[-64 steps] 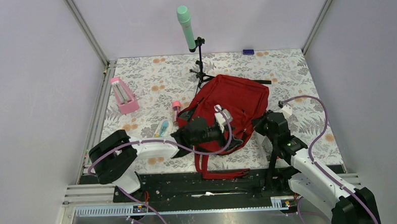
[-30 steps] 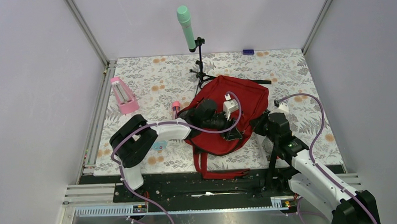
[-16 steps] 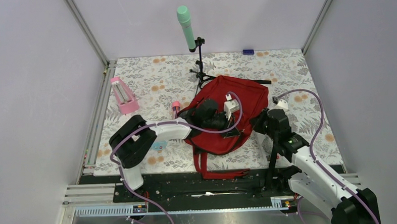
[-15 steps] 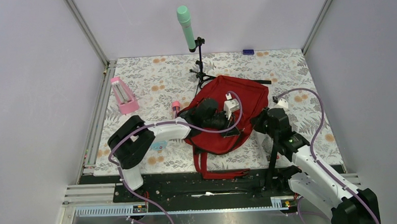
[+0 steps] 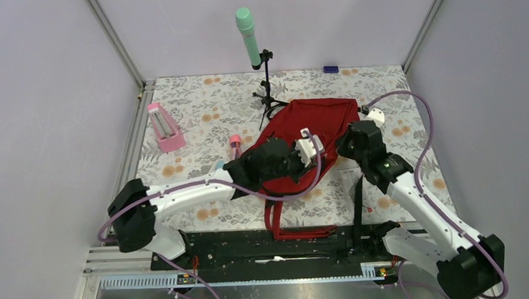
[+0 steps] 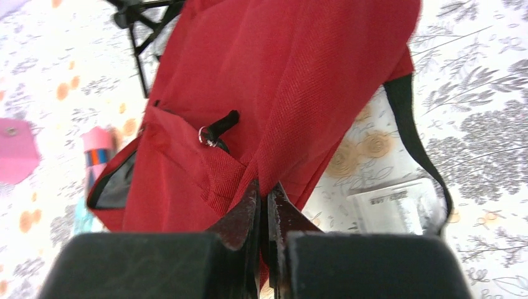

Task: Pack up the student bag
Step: Zip the student bag at the center of the board.

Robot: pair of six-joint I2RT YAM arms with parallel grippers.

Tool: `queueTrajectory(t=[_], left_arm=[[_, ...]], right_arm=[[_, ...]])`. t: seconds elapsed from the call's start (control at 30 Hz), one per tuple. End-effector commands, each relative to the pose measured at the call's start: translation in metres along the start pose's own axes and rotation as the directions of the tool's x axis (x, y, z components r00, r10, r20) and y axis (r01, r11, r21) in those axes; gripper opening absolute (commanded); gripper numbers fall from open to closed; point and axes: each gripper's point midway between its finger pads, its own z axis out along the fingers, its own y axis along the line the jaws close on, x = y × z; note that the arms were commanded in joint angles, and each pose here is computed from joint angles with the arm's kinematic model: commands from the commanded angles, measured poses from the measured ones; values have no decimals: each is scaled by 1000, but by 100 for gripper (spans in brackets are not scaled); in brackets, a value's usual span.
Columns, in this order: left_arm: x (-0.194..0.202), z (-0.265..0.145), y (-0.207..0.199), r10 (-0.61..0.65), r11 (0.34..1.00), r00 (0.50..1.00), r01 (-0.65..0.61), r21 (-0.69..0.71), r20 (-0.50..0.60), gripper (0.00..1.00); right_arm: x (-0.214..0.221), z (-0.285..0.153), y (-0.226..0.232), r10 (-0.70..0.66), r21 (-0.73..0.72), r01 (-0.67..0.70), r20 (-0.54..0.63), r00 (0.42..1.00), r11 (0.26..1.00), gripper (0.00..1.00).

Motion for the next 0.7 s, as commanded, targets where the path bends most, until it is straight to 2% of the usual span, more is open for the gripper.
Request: queueTrajectory(t=[0.0, 0.17, 0.3, 0.33, 0.37, 0.4, 0.43, 0.47, 0.53, 0.67], left_arm=[[8, -30, -18, 101, 994, 994, -102, -31, -29, 0], [24, -37, -18, 99, 991, 994, -103, -85, -53, 0], [12, -34, -22, 17, 996, 1000, -17, -83, -4, 0], [7, -32, -20, -13, 996, 1000, 13, -85, 8, 1], [4, -29, -20, -81, 993, 996, 83, -82, 25, 11], [2, -24, -20, -161, 984, 986, 164, -69, 41, 24], [-1, -21, -18, -197, 978, 978, 201, -57, 61, 38], [-2, -16, -20, -234, 971, 969, 236, -27, 77, 50], [5, -4, -21, -273, 962, 959, 275, -8, 72, 61], [19, 19, -20, -282, 959, 959, 282, -19, 17, 67]], right_arm=[[-75, 9, -10, -7, 154, -34, 254, 967, 987, 0], [-81, 18, -2, 3, 145, -42, 262, 965, 989, 0], [-76, 16, 12, 12, 46, -25, 253, 968, 999, 1], [-73, 14, 13, 9, 31, -17, 242, 970, 999, 6], [-69, 11, 12, 7, 24, -12, 230, 973, 1000, 18], [-65, 8, 10, 4, 25, -10, 220, 975, 1000, 35], [-60, 4, 5, 3, 32, -10, 211, 978, 999, 52], [-55, 1, -1, 3, 44, -12, 202, 979, 999, 64], [-38, -6, -15, 15, 66, -27, 177, 984, 997, 76], [-4, -21, -39, 44, 86, -54, 121, 992, 995, 85]])
